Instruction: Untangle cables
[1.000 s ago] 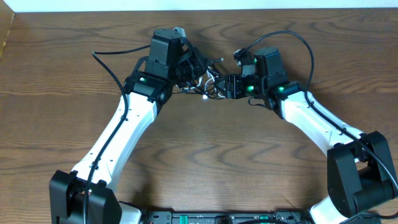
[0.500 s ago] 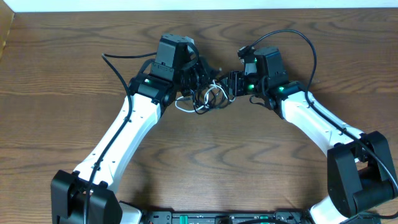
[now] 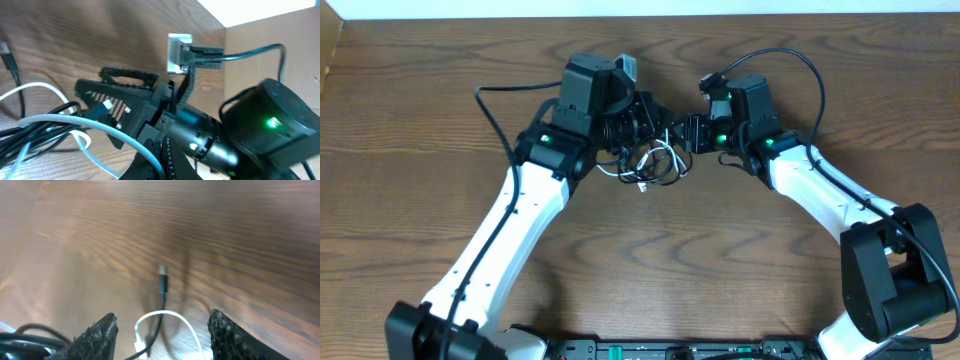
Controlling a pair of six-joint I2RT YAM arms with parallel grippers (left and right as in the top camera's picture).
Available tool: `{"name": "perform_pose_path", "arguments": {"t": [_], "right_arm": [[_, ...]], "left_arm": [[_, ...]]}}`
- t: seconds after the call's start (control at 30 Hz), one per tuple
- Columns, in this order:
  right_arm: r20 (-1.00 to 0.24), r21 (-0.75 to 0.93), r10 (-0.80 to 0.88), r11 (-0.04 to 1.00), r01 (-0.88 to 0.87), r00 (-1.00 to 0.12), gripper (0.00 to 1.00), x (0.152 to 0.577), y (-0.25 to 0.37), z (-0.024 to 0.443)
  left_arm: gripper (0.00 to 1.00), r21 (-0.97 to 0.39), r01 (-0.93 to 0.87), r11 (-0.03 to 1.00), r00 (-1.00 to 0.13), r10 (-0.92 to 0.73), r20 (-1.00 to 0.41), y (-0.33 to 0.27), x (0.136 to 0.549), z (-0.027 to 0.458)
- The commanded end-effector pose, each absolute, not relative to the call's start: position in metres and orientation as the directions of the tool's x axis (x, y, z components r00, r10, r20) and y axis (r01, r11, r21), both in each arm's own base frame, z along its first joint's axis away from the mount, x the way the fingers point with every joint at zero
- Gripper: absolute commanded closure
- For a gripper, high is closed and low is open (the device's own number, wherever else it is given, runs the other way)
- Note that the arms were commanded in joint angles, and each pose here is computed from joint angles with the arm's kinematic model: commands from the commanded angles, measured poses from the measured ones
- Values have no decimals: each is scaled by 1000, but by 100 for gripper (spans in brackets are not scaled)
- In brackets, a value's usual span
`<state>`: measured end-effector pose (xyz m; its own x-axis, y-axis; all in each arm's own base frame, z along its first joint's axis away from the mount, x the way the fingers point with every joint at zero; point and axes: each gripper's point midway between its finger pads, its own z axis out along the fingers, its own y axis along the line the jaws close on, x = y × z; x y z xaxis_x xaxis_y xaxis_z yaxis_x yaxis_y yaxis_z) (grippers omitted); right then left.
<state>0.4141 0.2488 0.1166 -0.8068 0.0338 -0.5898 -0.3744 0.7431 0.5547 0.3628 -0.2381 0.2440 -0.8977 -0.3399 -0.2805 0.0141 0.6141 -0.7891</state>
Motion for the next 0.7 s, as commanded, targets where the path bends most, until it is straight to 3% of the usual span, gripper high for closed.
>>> {"name": "perform_pose_path", "arguments": {"t": [0.0,0.2,0.53,0.67], "right_arm": [[-623,598,-64,604,-527,-779,42,398,266,130],[-653,624,-103,487,-610,-750,40,389,264,143],[-629,655,-126,445,-610,-767,40,378,261,142],[-650,661,-144,378,-648,-747,41,371,263,150]], "left_arm": [[92,-782,78,618,-896,-300,-327,-240,360,253],[93,-775,87,626,-893,-295,-339,-239,361,253],[92,-753,89,652,-873,-313,-375,-233,368,252],[92,-731,120,671,-871,-282,-403,-232,367,250]]}}
